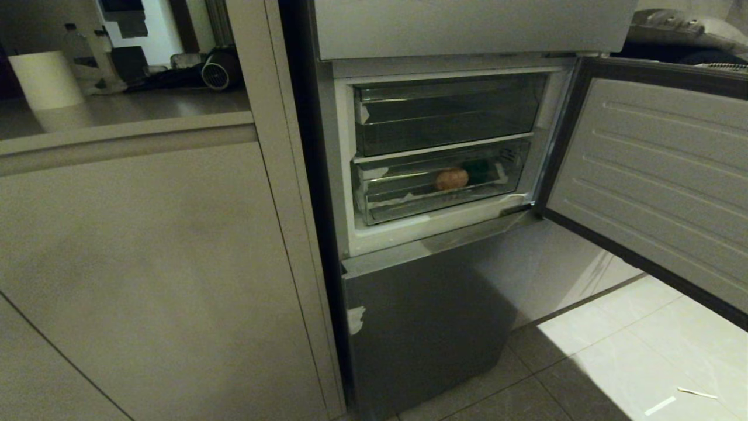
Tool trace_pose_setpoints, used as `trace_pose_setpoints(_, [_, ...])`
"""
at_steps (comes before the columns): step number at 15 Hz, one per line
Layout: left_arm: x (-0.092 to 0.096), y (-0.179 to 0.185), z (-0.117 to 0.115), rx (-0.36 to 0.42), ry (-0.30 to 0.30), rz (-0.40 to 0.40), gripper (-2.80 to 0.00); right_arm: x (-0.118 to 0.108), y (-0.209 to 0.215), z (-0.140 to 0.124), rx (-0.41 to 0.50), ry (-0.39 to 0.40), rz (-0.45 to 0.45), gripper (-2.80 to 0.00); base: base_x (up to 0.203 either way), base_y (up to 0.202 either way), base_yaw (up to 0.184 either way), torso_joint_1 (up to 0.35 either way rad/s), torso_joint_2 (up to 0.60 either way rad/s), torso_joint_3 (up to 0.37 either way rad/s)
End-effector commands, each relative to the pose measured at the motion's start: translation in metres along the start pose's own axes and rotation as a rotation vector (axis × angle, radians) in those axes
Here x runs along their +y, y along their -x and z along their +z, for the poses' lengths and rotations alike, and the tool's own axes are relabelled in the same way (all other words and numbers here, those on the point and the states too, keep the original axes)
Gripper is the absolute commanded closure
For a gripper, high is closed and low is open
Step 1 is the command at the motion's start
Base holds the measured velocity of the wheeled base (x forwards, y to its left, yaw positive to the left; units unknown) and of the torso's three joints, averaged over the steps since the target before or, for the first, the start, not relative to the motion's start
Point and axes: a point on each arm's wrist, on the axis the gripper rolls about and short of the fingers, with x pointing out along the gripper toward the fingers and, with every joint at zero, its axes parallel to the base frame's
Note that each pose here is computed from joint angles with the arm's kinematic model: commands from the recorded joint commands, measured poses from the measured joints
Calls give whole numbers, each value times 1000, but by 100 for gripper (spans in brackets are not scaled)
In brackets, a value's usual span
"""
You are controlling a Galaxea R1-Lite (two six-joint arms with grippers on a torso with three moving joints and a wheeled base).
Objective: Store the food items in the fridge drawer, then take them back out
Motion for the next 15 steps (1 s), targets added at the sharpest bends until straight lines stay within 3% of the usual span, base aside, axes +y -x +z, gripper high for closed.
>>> trace_pose_setpoints(1, [15,40,-15,-36,-39,111,0,0,-2,-9,31,0,0,0,0,0,0,0,0,0])
trace_pose_setpoints(3, [20,55,-34,1,-105,143,0,0,-2,-9,30,0,0,0,0,0,0,0,0,0])
trace_pose_setpoints(6, [21,76,-65,63,-169,29,0,0,-2,-9,30,0,0,0,0,0,0,0,0,0])
trace_pose_setpoints(10, [24,85,-123,330,-167,-140,0,0,-2,-9,31,0,0,0,0,0,0,0,0,0])
trace_pose_setpoints(11, [25,86,-126,380,-165,-135,0,0,-2,-9,31,0,0,0,0,0,0,0,0,0])
trace_pose_setpoints(13, [27,90,-128,458,-187,-26,0,0,-2,-9,31,0,0,0,0,0,0,0,0,0])
trace_pose_setpoints(15, [27,90,-128,470,-189,-62,0,0,-2,-9,30,0,0,0,0,0,0,0,0,0])
